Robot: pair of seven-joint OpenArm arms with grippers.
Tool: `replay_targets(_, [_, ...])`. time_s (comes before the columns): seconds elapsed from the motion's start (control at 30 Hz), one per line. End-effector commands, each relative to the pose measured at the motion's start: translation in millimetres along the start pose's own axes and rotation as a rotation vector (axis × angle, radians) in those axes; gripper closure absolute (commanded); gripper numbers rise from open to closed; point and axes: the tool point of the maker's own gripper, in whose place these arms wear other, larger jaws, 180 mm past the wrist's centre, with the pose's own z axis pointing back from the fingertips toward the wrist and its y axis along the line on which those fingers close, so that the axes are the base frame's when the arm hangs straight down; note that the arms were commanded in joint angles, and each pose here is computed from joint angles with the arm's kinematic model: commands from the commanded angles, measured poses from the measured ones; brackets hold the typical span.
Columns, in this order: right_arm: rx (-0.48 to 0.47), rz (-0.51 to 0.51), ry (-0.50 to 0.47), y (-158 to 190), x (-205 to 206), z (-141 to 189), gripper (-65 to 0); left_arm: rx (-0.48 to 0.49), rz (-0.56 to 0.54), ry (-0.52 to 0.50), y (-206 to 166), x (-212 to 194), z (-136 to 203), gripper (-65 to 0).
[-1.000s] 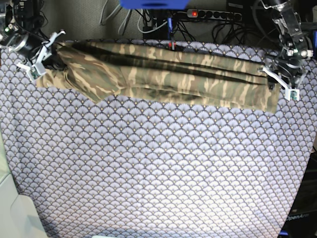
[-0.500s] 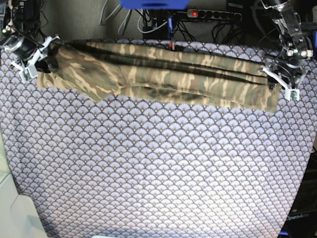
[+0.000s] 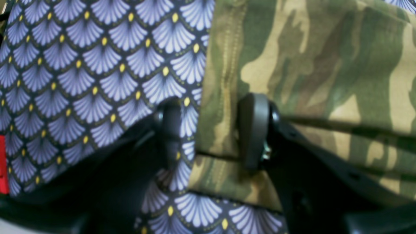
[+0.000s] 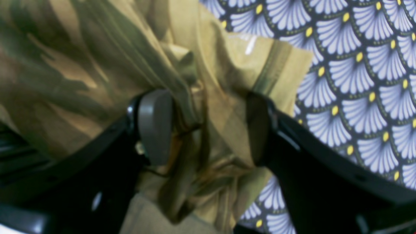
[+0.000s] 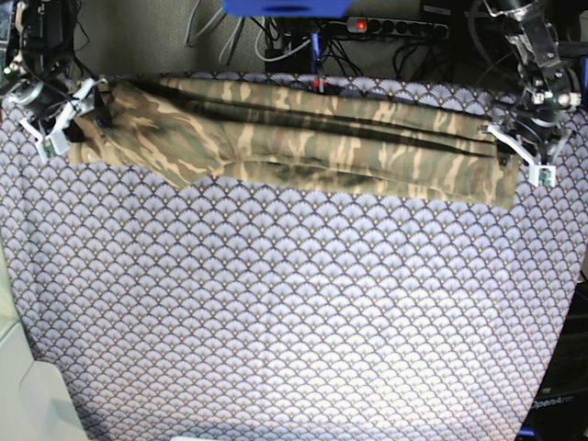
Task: Fold the T-shirt properly
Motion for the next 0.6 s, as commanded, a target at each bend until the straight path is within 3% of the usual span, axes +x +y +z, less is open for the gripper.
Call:
replay_targets(0.0, [-0.016, 0.012, -0.015, -8, 6, 4, -36.8, 0.046, -0.005, -0.021, 17, 7, 5, -28.4])
replay_targets(0.27, [-0.015, 0.010, -0.012, -8, 4, 4, -36.8, 0.022, 0.005, -0.094, 26, 32, 11, -28.4])
replay_targets(0.57, [-0.015, 0.010, -0.012, -8, 4, 4, -36.8, -0.023, -0.025, -0.146, 10, 48, 18, -28.4])
